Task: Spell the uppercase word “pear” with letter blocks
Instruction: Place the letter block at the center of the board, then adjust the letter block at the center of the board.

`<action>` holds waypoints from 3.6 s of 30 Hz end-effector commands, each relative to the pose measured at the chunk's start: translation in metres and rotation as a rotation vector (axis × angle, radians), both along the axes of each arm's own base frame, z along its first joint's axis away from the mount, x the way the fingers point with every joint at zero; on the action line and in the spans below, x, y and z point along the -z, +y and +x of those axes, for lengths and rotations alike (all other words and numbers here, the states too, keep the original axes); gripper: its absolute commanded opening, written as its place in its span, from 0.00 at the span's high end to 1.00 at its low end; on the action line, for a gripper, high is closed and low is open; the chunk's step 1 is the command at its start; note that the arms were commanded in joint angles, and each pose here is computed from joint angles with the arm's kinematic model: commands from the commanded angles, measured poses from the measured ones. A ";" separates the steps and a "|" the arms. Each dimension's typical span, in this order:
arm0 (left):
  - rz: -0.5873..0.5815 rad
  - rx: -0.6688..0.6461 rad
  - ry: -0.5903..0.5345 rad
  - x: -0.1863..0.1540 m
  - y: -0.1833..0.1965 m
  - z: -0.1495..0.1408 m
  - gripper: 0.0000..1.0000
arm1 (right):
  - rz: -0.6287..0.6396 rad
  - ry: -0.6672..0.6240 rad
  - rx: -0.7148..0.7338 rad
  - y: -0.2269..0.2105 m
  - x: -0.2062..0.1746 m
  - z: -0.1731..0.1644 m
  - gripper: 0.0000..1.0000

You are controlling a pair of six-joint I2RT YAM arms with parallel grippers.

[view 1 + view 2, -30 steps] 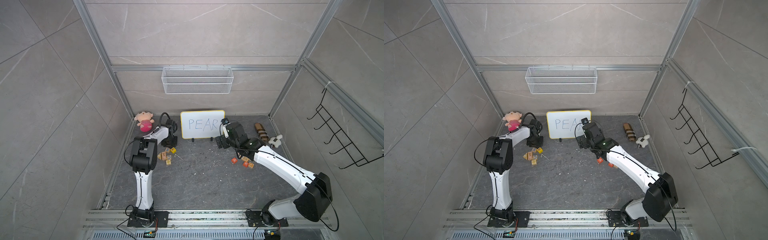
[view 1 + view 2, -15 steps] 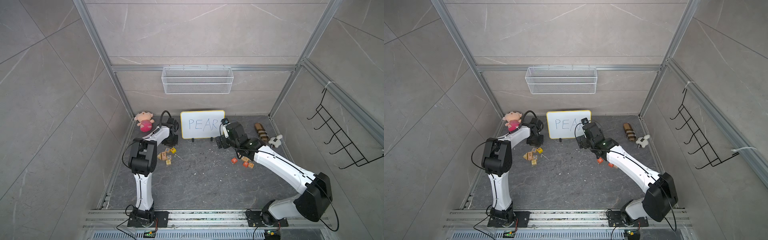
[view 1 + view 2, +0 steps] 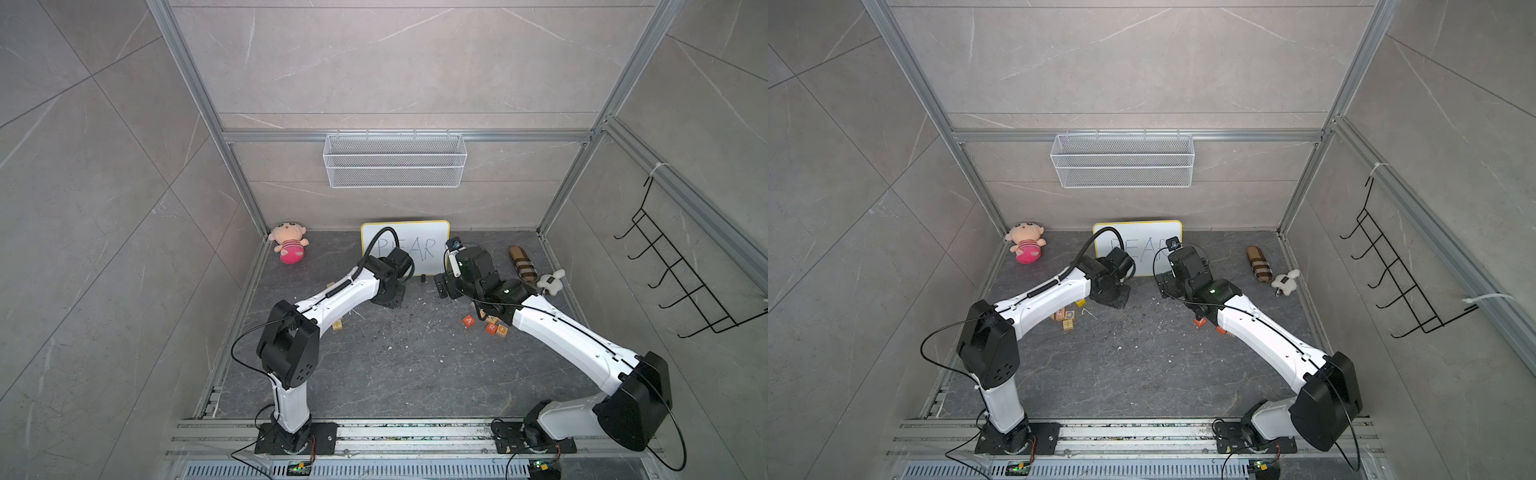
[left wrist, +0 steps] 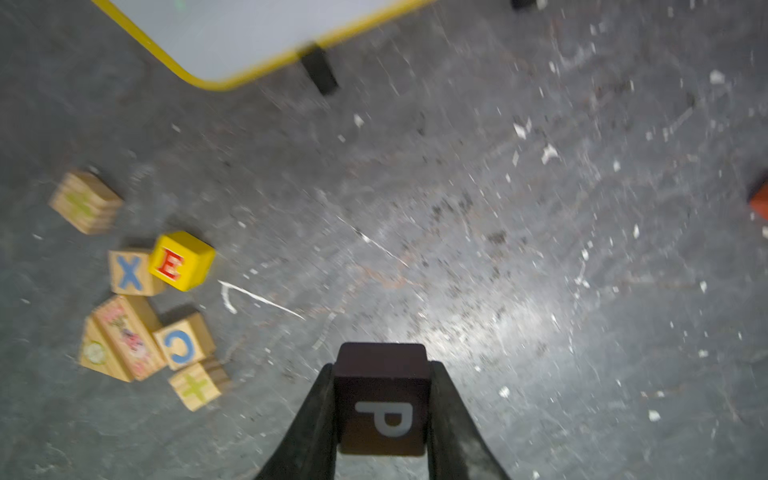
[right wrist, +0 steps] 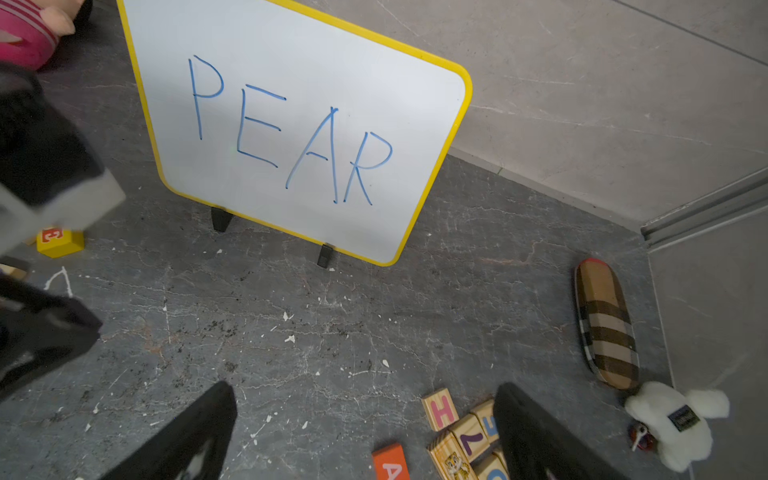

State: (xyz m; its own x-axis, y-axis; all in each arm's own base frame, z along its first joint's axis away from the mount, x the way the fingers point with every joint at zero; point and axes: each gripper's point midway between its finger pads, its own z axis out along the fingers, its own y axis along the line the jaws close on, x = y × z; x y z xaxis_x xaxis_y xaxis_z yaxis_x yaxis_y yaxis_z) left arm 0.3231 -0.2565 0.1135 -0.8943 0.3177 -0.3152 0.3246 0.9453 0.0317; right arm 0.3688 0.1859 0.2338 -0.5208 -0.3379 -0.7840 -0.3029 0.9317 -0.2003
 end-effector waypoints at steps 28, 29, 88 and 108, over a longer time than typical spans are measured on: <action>0.003 -0.087 0.046 0.055 0.011 -0.017 0.19 | 0.009 -0.086 0.057 -0.017 0.003 -0.008 0.01; 0.002 -0.087 0.036 0.047 0.015 -0.019 0.19 | 0.010 -0.085 0.057 -0.017 0.003 -0.008 0.01; -0.083 0.147 -0.138 0.085 -0.028 -0.019 1.00 | 0.063 -0.146 0.056 -0.024 -0.005 -0.019 0.01; -0.106 0.065 -0.246 0.027 -0.005 0.030 1.00 | 0.042 -0.160 0.052 -0.031 -0.013 -0.025 0.01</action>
State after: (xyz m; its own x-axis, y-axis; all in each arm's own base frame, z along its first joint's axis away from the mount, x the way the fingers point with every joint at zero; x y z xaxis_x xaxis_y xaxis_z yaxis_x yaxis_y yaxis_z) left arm 0.3545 -0.2579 0.0515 -0.7933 0.3351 -0.5083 0.3675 0.9292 0.0389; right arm 0.3479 0.1584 0.2427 -0.4146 -0.2643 -0.8708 -0.2234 0.9572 -0.1842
